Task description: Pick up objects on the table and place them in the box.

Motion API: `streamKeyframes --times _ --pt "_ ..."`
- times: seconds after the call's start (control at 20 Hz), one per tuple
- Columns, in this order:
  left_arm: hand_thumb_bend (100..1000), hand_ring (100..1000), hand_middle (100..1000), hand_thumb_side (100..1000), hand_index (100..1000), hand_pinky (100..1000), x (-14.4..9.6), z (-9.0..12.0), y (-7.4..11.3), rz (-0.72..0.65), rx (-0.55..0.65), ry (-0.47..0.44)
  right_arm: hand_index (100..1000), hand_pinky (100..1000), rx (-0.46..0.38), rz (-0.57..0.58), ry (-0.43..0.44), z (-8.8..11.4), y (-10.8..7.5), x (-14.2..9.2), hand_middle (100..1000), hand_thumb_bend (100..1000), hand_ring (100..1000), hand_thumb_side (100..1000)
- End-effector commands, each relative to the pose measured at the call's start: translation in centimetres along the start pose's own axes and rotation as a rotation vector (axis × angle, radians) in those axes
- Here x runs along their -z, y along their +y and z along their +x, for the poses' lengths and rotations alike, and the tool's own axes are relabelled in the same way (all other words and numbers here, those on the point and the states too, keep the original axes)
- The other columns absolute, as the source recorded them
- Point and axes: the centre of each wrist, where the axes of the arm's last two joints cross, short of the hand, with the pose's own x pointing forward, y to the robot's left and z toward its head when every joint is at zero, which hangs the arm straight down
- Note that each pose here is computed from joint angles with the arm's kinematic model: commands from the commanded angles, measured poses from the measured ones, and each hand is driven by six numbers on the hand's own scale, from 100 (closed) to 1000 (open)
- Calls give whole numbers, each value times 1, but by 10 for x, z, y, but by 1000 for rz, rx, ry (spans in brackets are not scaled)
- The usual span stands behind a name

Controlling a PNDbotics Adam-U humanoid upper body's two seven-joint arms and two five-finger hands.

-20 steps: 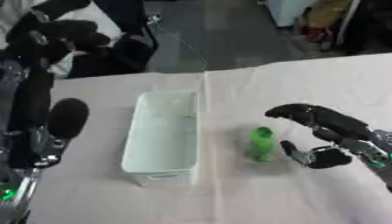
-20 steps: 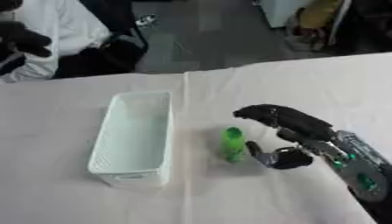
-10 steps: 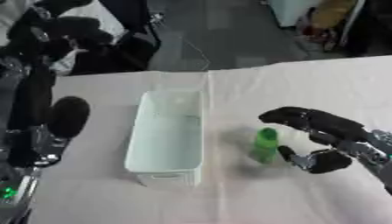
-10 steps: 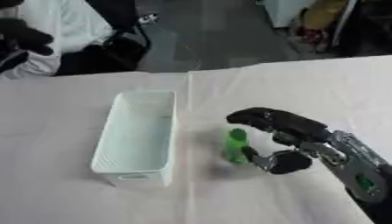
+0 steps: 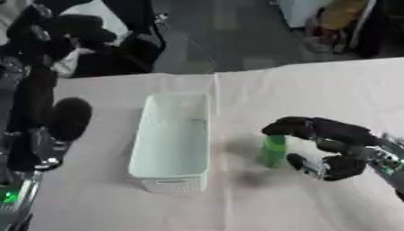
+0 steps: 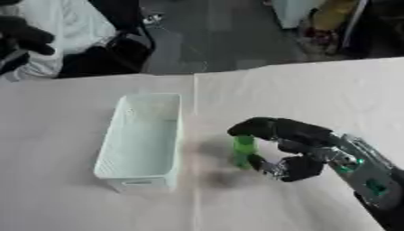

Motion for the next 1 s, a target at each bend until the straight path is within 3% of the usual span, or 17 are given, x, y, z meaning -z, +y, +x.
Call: streamKeyframes --times 0.05,0.2,0.25,0.55,0.75,1.0 --pt "756 644 877 802 800 612 5 4 3 3 6 -26 1000 983 -31 -4 5 1 -15 -4 931 100 912 925" --pt "756 644 877 802 799 612 6 4 3 4 6 -28 1000 983 -31 -3 11 -1 -13 -5 934 100 912 905" --pt "756 645 877 803 799 613 6 4 3 5 5 -30 1000 957 -30 -19 13 -3 -12 -5 918 100 885 782" --pt "756 644 877 803 799 612 16 7 -1 12 -19 -67 1000 924 -26 -223 59 -20 -6 -14 903 100 857 603" --pt "758 643 878 802 798 611 23 10 -3 17 -39 -92 1000 933 -61 -278 90 -28 -6 -20 911 100 867 603" --pt "761 643 879 801 798 610 27 11 -4 11 -46 -102 1000 975 -66 -198 105 -28 1 -24 950 100 911 688"
